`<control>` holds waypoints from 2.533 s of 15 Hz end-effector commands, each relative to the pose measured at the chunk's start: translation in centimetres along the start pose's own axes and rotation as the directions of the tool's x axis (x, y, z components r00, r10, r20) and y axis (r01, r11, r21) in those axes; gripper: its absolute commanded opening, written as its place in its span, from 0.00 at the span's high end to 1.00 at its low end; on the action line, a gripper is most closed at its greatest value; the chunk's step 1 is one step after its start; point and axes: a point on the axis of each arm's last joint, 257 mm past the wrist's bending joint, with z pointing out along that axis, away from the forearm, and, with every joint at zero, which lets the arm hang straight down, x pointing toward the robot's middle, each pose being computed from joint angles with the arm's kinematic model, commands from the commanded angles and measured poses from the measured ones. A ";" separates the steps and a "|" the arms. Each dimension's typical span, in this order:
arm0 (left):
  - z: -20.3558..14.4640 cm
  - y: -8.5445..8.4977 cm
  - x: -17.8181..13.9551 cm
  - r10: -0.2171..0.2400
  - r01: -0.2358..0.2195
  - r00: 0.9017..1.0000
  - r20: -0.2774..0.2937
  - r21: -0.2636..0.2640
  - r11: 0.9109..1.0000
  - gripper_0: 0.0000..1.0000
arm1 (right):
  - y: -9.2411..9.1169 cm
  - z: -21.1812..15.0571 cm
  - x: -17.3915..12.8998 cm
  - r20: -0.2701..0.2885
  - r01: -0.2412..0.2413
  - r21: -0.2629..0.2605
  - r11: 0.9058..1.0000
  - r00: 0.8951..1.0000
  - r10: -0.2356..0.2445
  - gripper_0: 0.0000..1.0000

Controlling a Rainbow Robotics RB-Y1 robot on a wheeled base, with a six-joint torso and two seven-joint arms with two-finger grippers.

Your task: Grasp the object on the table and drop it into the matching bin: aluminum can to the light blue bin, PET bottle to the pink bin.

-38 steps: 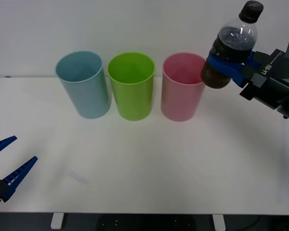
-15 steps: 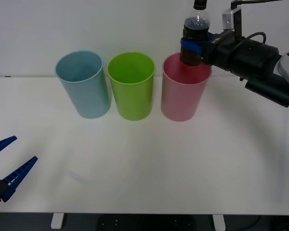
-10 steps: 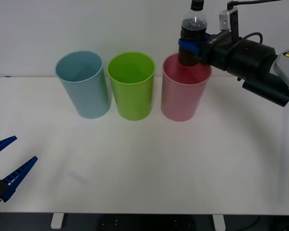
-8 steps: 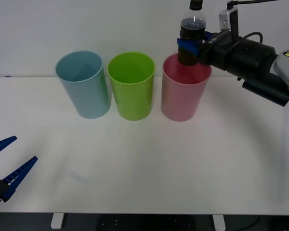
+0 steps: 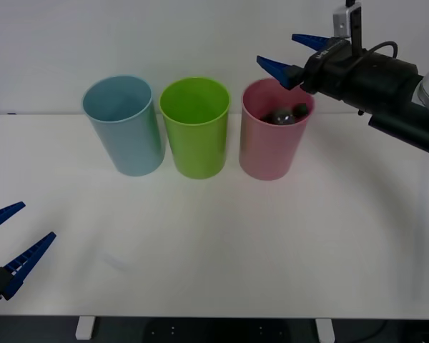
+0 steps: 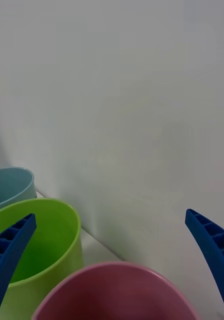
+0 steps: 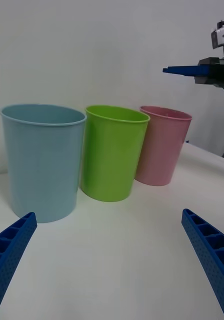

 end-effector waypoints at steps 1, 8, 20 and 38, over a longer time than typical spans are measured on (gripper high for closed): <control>0.0 0.0 0.0 0.000 0.000 1.000 0.000 0.000 1.000 0.00 | 0.3 -1.5 -0.4 0.017 0.009 -0.013 1.000 1.000 -0.009 0.00; 0.0 0.0 0.0 0.000 0.000 1.000 0.000 0.000 1.000 0.00 | 2.5 -6.6 0.2 0.035 0.024 -0.031 0.999 0.999 -0.023 0.00; 0.0 0.0 0.0 0.000 0.000 1.000 0.000 0.000 1.000 0.00 | 5.4 -17.8 5.6 -0.039 0.158 -0.131 0.979 0.986 -0.165 0.00; 0.0 0.0 0.0 0.000 0.000 1.000 0.000 0.000 1.000 0.00 | 10.3 -28.4 13.9 -0.125 0.046 -0.089 0.995 0.991 -0.057 0.00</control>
